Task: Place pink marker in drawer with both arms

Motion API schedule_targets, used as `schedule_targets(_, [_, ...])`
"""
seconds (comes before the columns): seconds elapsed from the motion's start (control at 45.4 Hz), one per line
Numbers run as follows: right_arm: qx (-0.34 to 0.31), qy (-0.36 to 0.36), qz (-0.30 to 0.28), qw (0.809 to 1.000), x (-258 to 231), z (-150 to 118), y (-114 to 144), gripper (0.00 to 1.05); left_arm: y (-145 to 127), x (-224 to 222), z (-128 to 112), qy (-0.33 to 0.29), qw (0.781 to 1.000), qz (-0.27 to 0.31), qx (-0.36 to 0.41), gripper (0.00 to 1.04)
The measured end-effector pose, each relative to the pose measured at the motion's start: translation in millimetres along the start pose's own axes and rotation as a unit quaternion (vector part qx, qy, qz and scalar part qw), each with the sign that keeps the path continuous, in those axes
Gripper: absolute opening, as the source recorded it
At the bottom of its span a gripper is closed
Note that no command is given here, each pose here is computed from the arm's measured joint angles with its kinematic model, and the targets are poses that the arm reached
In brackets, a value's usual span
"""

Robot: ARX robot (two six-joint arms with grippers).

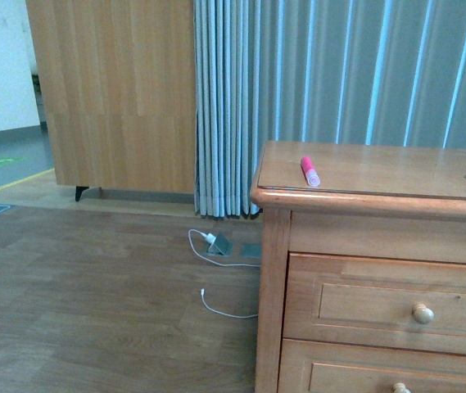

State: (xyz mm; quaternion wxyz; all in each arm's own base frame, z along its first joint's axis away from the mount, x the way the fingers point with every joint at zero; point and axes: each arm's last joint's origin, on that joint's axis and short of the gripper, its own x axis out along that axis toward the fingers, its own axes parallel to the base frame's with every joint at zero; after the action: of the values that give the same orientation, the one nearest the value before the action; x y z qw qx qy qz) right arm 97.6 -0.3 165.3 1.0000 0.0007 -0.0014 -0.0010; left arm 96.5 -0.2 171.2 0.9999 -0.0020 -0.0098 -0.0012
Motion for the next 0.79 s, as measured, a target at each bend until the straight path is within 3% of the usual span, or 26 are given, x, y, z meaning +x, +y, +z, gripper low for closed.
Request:
schedule_targets(0.617, [0.0, 0.0, 0.0, 1.0, 0.0, 0.0, 0.0, 0.96, 0.0, 0.0, 0.0, 0.0, 1.0, 0.0, 0.0, 0.99])
schedule_targets(0.794, [0.053, 0.133, 0.016, 0.99, 3.4, -6.1, 3.3, 0.96, 0.0, 0.0, 0.0, 0.0, 1.0, 0.0, 0.0, 0.99])
